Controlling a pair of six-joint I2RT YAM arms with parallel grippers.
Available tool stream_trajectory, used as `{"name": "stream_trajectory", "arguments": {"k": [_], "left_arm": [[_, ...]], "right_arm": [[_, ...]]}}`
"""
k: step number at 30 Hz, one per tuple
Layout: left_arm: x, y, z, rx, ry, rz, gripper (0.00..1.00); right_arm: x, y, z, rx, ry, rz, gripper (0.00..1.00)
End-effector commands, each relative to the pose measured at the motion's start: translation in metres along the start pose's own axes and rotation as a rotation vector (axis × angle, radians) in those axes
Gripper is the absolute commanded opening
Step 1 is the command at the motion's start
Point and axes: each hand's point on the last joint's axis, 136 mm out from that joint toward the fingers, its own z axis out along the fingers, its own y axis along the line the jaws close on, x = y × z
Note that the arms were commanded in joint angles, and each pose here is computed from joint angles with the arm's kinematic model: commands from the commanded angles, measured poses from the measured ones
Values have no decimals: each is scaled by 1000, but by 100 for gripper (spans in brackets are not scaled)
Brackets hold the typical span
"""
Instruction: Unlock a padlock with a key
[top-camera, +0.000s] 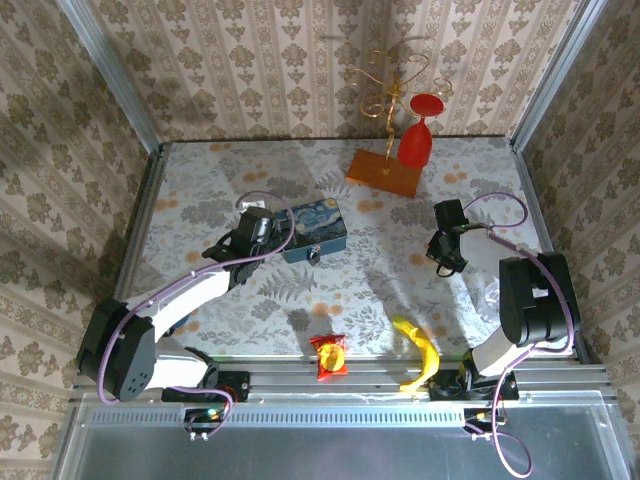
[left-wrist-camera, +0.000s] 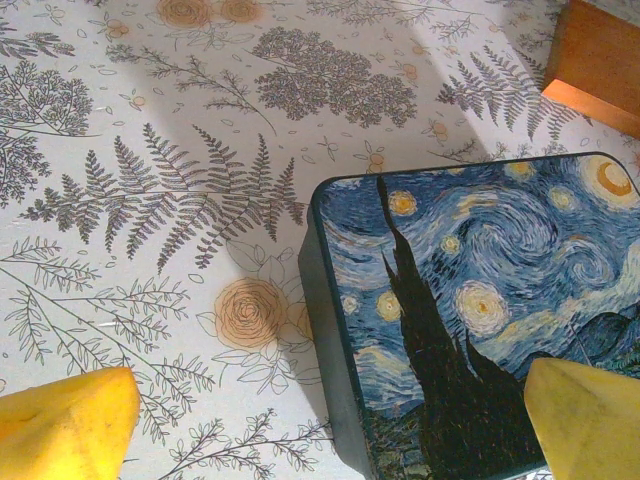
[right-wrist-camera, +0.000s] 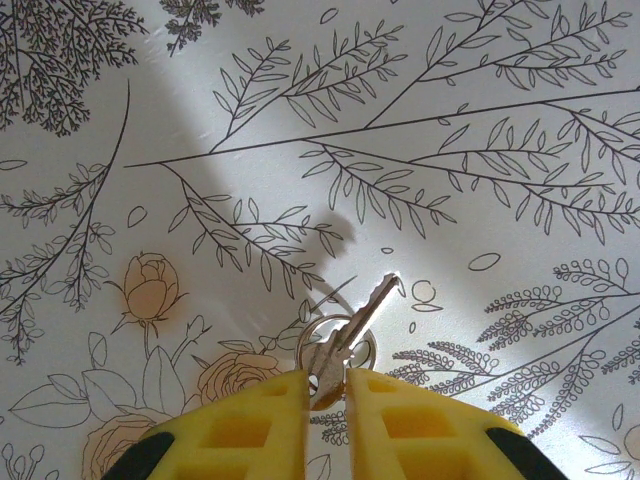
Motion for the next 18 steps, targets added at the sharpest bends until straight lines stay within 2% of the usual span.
{"name": "stream_trajectory", "arguments": {"k": [1,8,12,18], "left_arm": [[-6,4,-4,-9,-20,-24,100],[-5,5,-4,-11,-18,-27,100],[-4,6,-4,-12,-19,-31,100],[-6,6,-5,-11,-22,-33,100]], "right_arm": [[8,-8,2,17,25,16,17],[10,-7,7,21,32,17,16],[9,-6,7,16,28,16,10],[5,-4,-1,3,13,13,7]]}}
